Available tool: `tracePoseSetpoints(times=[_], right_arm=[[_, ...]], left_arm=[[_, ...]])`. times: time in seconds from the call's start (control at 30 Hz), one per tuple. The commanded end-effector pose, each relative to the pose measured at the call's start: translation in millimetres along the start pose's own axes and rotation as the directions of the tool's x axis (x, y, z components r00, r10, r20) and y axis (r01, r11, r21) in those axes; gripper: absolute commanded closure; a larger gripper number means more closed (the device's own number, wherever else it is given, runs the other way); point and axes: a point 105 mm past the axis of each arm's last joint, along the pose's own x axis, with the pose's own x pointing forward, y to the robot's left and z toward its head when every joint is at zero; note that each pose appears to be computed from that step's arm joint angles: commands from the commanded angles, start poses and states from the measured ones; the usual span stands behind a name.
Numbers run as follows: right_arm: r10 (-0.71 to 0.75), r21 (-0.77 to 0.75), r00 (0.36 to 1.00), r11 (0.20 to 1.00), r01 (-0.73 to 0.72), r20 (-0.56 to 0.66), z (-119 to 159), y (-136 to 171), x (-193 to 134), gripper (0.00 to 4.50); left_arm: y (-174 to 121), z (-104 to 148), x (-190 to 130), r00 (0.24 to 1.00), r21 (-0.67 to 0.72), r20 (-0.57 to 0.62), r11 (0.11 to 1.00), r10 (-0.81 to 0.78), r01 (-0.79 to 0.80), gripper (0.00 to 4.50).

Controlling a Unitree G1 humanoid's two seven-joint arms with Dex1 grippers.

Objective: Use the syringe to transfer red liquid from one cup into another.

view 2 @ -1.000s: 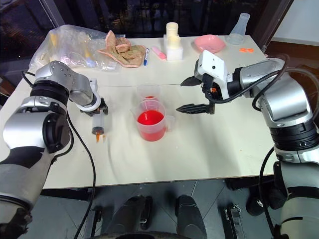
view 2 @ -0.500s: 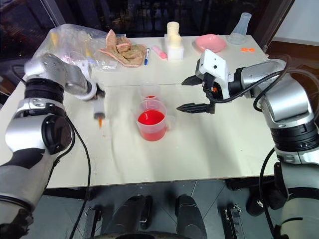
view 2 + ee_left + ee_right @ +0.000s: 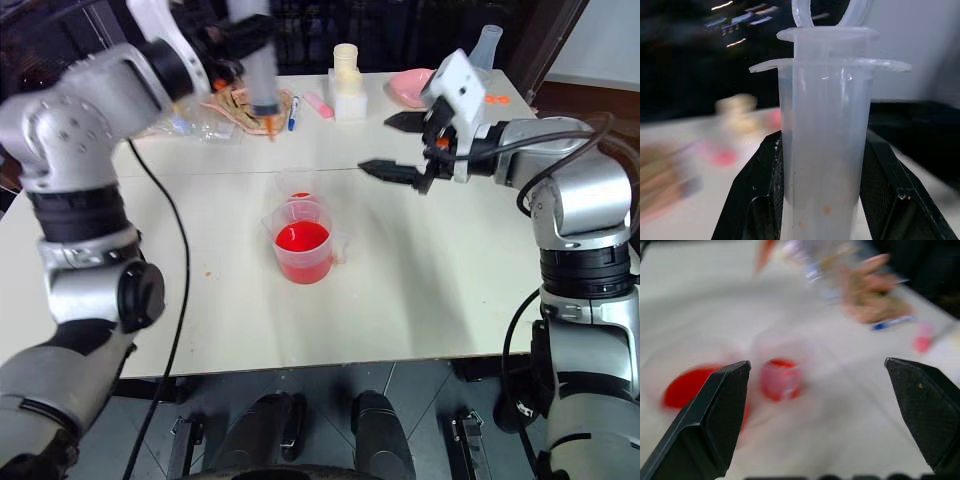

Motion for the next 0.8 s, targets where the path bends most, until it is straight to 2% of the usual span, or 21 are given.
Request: tracePoseSetpoints(times=[0.03, 0.27, 0.4, 0.53, 0.8], right_arm=[[-0.087, 0.014, 0.989, 0.996, 0.086, 0.12, 34, -12, -14, 0.0], [-0.082, 0.146, 0.98, 0.988, 0.055, 0.183, 49, -7, -30, 0.0], [0.018, 0.221, 0.976, 0.973, -0.067, 0.218, 55, 11, -36, 0.0], [0.086, 0.226, 0.967, 0.964, -0.142, 0.239, 60, 26, -37, 0.0], [0.224, 0.266, 0.939, 0.919, -0.292, 0.26, 66, 51, -27, 0.0]], left_arm=[[-29, 6, -3, 0.982, 0.058, 0.082, 0.985, -0.168, 0.164, 3.03], [-43, -24, -15, 0.947, 0.066, 0.066, 0.949, -0.313, 0.309, 3.03], [-43, -46, -22, 0.947, 0.109, 0.009, 0.942, -0.321, 0.318, 3.03], [-40, -61, -28, 0.945, 0.054, -0.007, 0.943, -0.327, 0.327, 3.03], [-36, -86, -35, 0.947, 0.107, -0.076, 0.941, -0.313, 0.32, 3.03]])
